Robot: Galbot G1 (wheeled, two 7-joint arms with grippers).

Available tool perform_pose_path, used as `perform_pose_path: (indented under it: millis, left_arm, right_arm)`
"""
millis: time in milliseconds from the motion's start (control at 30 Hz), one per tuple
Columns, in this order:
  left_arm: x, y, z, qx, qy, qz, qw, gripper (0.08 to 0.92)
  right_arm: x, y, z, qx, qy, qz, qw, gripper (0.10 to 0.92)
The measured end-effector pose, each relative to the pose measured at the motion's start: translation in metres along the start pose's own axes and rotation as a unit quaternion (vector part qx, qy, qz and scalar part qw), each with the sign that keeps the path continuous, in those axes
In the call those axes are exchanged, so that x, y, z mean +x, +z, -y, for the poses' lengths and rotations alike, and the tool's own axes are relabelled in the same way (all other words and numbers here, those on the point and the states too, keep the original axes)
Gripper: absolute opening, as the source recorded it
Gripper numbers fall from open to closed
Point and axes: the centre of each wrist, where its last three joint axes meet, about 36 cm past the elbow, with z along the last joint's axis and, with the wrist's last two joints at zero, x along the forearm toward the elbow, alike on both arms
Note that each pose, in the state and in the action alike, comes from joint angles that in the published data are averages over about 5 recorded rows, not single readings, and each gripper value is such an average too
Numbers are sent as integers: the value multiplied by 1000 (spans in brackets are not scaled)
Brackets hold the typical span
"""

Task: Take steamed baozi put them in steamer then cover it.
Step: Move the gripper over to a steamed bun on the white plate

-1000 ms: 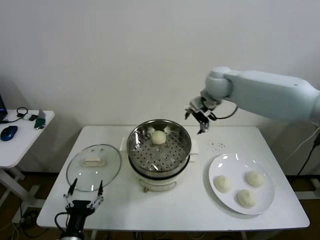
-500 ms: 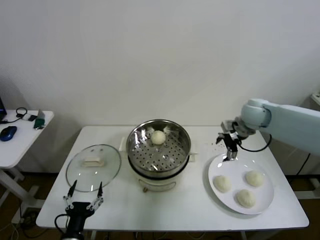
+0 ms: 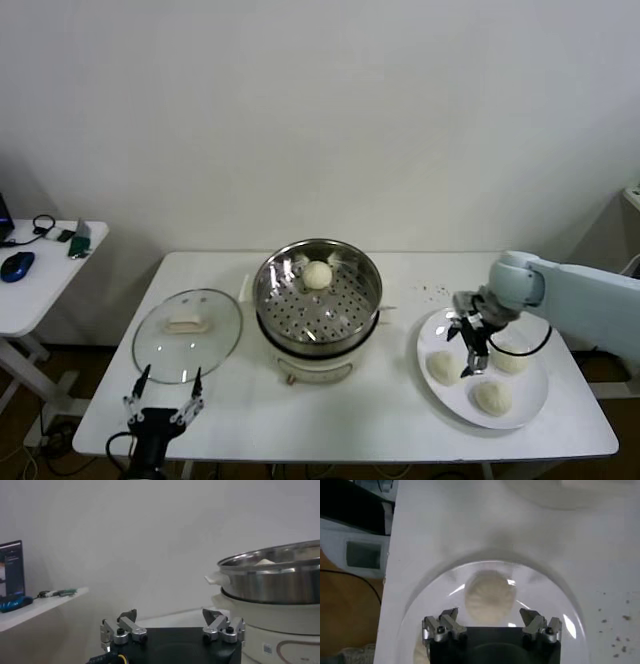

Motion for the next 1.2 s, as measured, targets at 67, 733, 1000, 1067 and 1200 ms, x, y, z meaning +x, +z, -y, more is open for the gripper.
perform_pose_path:
  millis: [67,733,1000,1067,1200]
  left_arm:
    - [1,1,0,0,0,-1,1000,823]
    - [3,5,0,-1,-2,-5,1000,823]
    - [5,6,-1,-2,-4,-7,1000,823]
    - [5,6,-1,-1,-4,-7,1000,823]
    - [6,6,-1,0,-5,-8,1000,823]
  right_arm:
    - [-8,1,-1,-2,-3,0,1000,823]
    - [-37,-2,7,-12,4,3,1000,823]
    - [-38,0,8,-11,-2,8,1000,784]
    - [-37,0,8,-11,-3,10,1000,767]
    - [-36,1,9,-15,-3,14,1000,749]
